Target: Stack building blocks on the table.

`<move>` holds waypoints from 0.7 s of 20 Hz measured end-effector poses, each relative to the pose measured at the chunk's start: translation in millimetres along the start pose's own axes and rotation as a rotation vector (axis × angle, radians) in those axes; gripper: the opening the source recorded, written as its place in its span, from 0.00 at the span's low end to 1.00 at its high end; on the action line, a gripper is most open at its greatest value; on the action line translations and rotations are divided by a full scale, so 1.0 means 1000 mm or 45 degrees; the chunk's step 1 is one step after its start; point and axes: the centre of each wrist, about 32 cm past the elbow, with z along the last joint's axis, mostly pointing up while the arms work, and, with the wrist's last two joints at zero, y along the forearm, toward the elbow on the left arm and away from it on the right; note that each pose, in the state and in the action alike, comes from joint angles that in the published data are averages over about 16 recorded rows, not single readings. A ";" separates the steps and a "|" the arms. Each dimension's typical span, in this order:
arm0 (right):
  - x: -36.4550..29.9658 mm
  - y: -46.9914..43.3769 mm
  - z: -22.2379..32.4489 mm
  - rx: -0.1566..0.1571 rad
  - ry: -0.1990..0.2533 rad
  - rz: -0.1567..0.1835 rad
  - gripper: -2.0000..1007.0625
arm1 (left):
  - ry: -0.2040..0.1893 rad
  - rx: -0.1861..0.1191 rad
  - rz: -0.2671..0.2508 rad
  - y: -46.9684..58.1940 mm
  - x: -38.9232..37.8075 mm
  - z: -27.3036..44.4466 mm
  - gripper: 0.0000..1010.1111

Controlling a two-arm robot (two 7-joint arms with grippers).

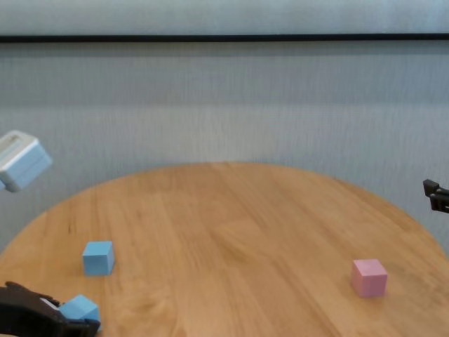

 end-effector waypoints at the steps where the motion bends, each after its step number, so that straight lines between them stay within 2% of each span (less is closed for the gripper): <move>1: 0.0000 0.0000 0.0000 0.000 0.000 0.000 1.00 | -0.013 -0.002 -0.004 -0.001 -0.0003 0.0018 0.39; 8: 0.0000 0.0000 0.0000 0.000 0.000 0.000 1.00 | -0.120 -0.025 -0.041 -0.009 -0.0038 0.0196 0.39; 14: 0.0000 0.0000 0.0000 0.000 0.000 0.000 1.00 | -0.218 -0.063 -0.077 -0.024 -0.0083 0.0386 0.39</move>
